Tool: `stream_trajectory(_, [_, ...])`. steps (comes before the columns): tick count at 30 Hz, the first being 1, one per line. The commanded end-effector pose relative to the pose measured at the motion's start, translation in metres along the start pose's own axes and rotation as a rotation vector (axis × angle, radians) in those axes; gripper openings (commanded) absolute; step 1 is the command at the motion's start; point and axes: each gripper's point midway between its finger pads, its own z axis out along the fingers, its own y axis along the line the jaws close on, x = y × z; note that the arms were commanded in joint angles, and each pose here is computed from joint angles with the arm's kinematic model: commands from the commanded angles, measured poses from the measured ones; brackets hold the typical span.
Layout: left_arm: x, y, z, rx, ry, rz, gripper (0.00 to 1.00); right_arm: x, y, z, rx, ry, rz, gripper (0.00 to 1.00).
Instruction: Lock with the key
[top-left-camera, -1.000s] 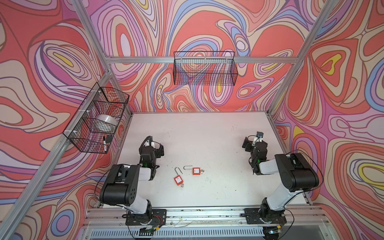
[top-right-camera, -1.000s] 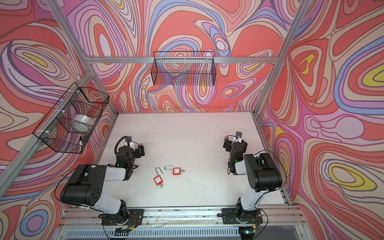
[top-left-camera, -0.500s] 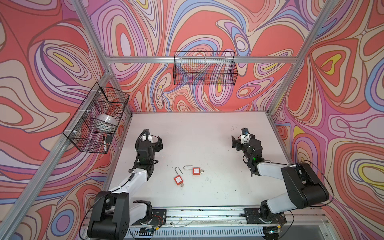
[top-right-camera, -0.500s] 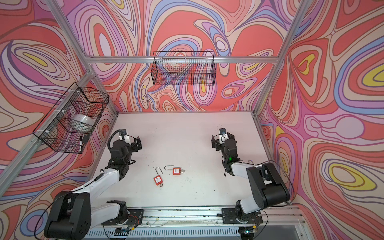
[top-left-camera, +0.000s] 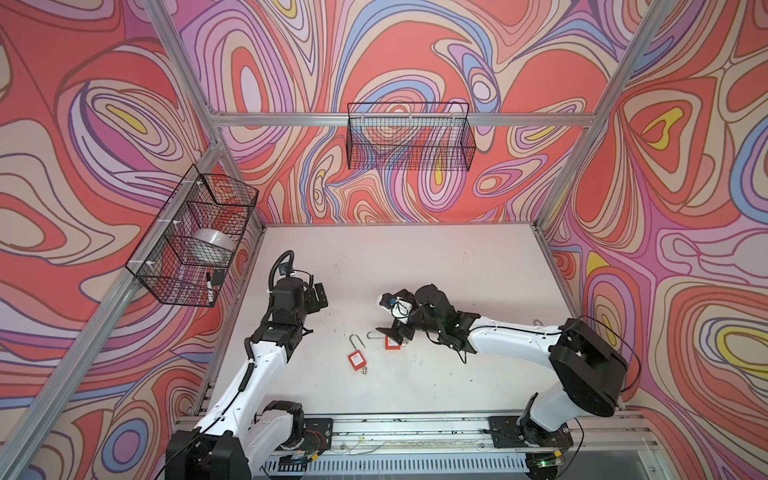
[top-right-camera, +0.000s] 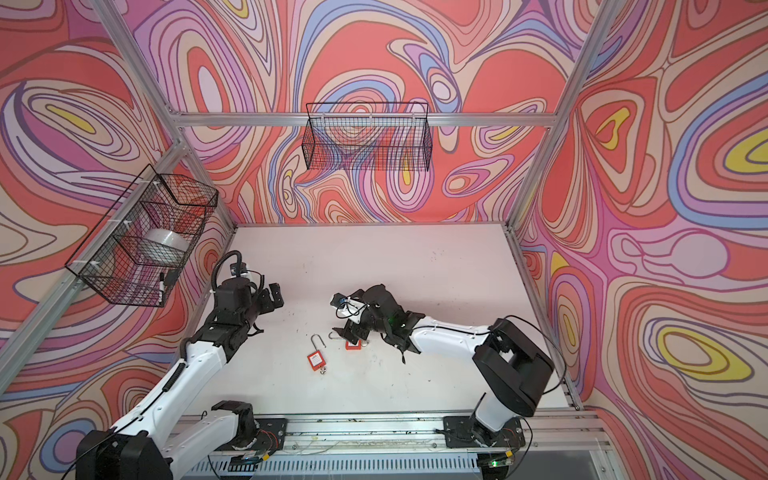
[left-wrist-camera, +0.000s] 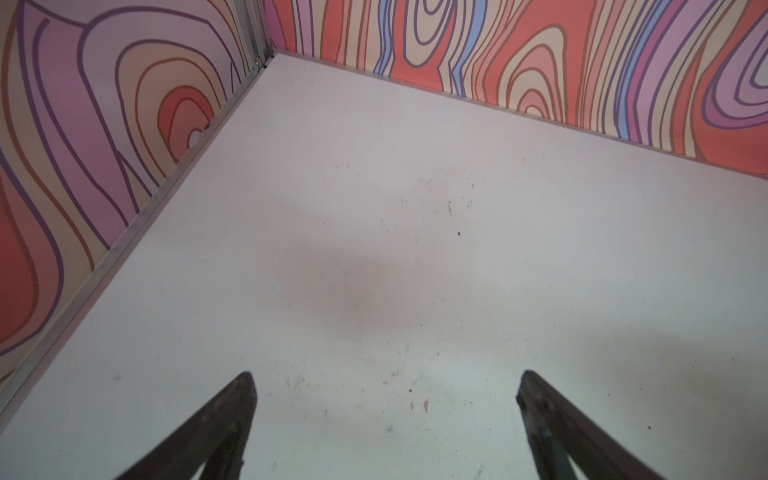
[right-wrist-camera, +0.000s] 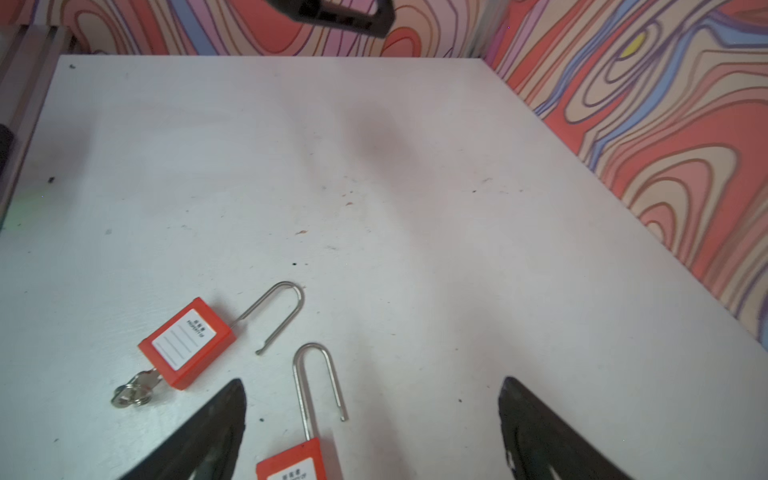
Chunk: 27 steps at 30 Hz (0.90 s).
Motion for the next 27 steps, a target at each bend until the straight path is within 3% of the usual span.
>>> stream_trajectory(1, [-0.004,-0.006,-0.006,0.018,0.046,-0.027,1.00,0.024,0.034,0.012,-0.149,0.117,0.002,0.98])
stream_trajectory(12, [-0.020,-0.015,-0.009,0.044,0.044,-0.033,1.00,0.031,0.083,0.057,-0.261,0.211,-0.096,0.98])
stream_trajectory(22, [-0.018,-0.010,-0.020,0.032,0.045,-0.023,1.00,0.027,0.095,0.093,-0.267,0.246,-0.099,0.98])
stream_trajectory(27, [-0.016,-0.010,-0.021,0.034,0.055,-0.025,1.00,0.042,0.086,0.102,-0.200,0.310,-0.107,0.98])
